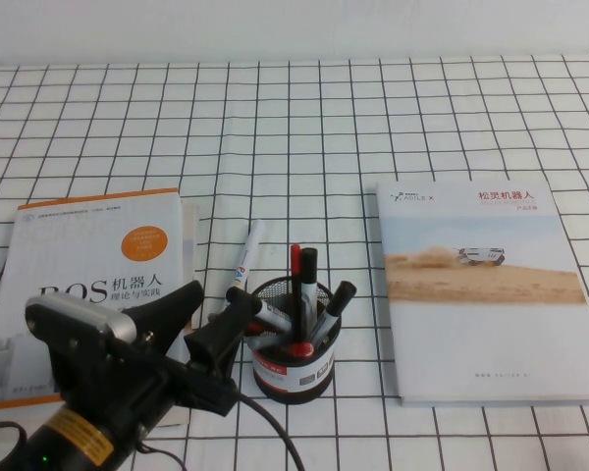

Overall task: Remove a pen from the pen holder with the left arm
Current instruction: 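Take a marker out of the pen holder and lay it on the table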

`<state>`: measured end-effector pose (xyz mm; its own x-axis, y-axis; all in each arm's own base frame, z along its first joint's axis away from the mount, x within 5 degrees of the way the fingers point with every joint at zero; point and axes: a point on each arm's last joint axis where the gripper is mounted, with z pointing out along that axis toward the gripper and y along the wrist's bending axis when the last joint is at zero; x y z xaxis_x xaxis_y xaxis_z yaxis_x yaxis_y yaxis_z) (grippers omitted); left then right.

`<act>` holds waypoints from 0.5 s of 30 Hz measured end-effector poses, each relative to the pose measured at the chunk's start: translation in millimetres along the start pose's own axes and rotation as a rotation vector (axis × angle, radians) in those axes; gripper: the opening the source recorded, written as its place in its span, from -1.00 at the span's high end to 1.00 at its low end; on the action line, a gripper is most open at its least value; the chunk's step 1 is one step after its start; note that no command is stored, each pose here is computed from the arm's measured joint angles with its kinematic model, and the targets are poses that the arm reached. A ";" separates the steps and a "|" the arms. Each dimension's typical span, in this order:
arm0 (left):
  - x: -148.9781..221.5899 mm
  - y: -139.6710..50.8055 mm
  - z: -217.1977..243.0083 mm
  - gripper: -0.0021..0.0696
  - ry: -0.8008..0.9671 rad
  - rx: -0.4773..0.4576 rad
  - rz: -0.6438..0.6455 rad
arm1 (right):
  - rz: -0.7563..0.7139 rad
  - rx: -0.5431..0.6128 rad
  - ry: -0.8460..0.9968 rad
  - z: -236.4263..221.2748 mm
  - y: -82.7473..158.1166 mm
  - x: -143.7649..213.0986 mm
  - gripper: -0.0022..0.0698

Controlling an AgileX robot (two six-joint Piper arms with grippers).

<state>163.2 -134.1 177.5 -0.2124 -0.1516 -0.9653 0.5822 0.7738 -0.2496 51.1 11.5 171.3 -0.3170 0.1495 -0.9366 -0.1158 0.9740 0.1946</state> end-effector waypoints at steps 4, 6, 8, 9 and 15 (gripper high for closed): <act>4.2 1.2 1.7 -0.21 0.015 -0.006 0.000 | 0.000 0.000 0.000 0.0 0.0 0.0 0.97; 5.0 1.5 2.3 -0.19 0.013 -0.006 0.000 | 0.000 0.000 0.000 0.0 0.0 0.0 0.97; 7.2 1.2 3.1 -0.13 0.021 0.000 0.005 | 0.000 0.000 0.000 0.0 0.0 0.0 0.97; 7.9 1.2 3.3 -0.11 0.025 0.002 0.006 | 0.000 0.000 0.000 0.0 0.0 0.0 0.97; 9.8 -0.4 4.8 0.13 0.033 0.021 0.016 | 0.000 0.000 0.000 0.0 0.0 0.0 0.97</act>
<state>164.7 -138.8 167.8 -0.2284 -0.1192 -0.9662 0.6022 0.7626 -0.2364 51.1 11.5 171.3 -0.3170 0.1495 -0.9366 -0.1158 0.9740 0.1946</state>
